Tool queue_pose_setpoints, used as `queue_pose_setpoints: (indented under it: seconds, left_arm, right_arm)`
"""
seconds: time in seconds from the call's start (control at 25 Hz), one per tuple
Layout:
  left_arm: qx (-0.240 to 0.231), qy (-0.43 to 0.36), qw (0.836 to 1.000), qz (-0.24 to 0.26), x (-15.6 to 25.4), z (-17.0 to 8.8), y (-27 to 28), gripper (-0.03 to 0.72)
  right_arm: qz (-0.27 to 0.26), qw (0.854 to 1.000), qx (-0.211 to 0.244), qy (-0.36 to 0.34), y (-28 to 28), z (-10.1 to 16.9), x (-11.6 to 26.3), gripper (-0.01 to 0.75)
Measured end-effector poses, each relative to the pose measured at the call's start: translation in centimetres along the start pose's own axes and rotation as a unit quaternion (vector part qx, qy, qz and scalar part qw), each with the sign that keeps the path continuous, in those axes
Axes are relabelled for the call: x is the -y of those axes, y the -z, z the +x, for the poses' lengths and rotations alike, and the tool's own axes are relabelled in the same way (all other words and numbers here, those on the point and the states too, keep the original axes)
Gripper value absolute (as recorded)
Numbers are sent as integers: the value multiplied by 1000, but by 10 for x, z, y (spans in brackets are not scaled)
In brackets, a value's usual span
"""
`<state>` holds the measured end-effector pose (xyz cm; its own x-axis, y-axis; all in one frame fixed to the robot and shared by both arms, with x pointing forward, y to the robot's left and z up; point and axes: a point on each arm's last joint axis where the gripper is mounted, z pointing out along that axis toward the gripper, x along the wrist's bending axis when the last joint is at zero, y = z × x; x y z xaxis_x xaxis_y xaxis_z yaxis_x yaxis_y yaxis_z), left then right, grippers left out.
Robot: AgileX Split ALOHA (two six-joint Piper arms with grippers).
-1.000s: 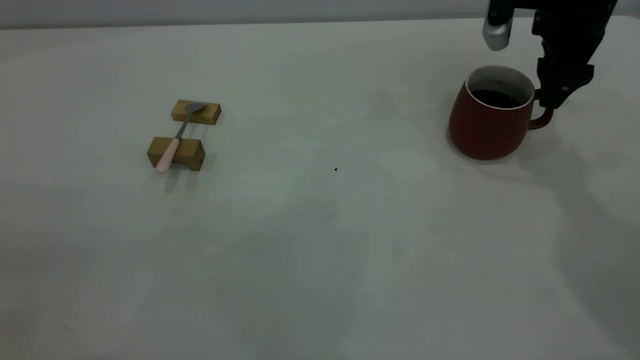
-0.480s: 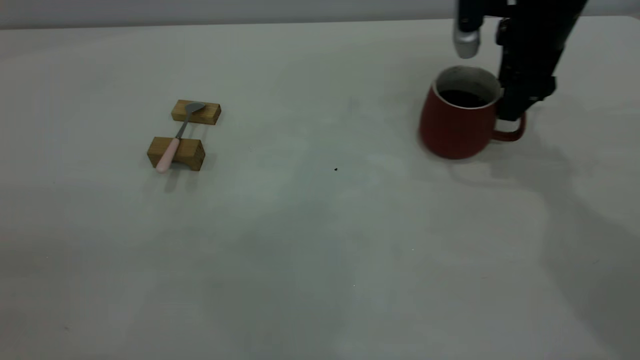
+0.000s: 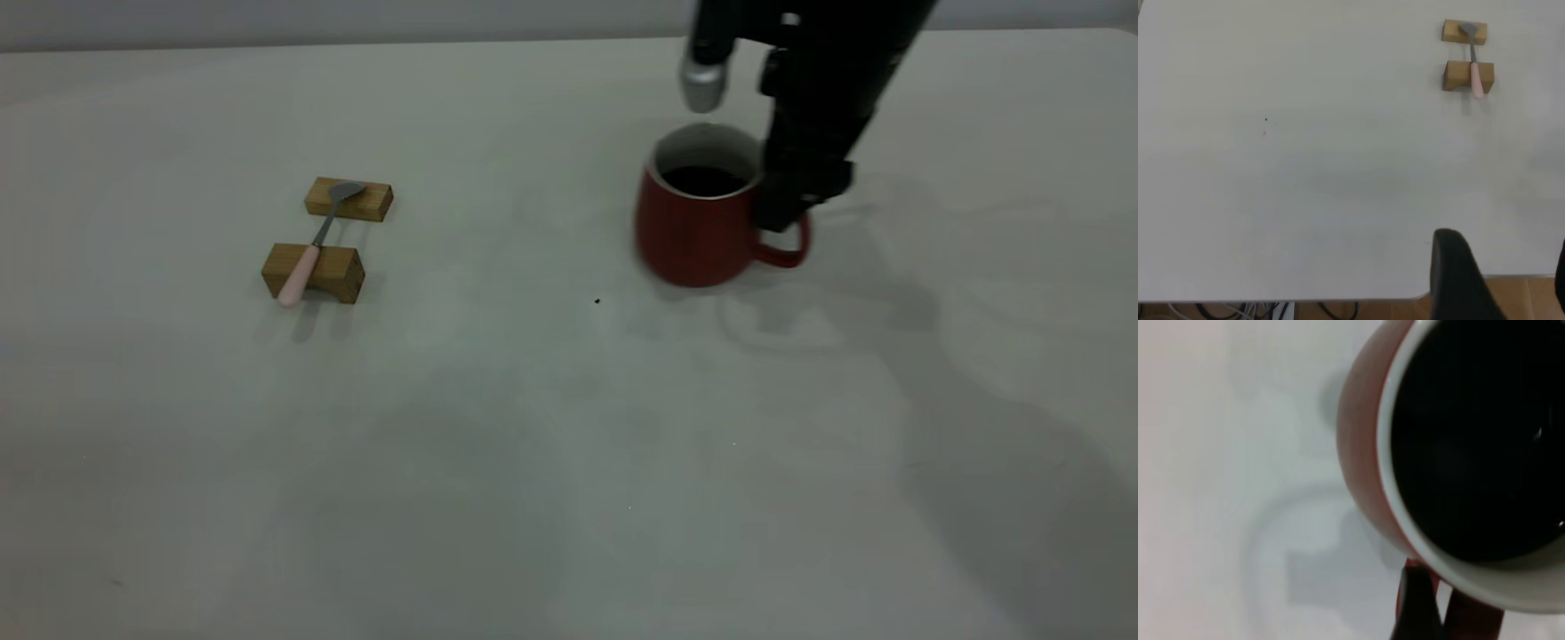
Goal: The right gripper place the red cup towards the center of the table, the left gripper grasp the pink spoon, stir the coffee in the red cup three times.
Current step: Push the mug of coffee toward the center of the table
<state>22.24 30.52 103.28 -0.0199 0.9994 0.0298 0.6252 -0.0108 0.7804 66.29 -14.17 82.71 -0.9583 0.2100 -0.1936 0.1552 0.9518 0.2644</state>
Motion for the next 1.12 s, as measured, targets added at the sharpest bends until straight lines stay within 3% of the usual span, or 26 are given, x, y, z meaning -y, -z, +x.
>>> queue_pose_setpoints:
  seconds: [0.6,0.92,1.12]
  left_arm:
    - [0,0,1000,0,0,0,0,432]
    - [0,0,1000,0,0,0,0,432]
    - [0,0,1000,0,0,0,0,432]
  right_arm:
    - [-66,996,-5,-63,-3,19,-41,585]
    - [-65,990,-42,-114,10,23,-45,585]
    - [-67,979,-76,-176,54,24,-56,585]
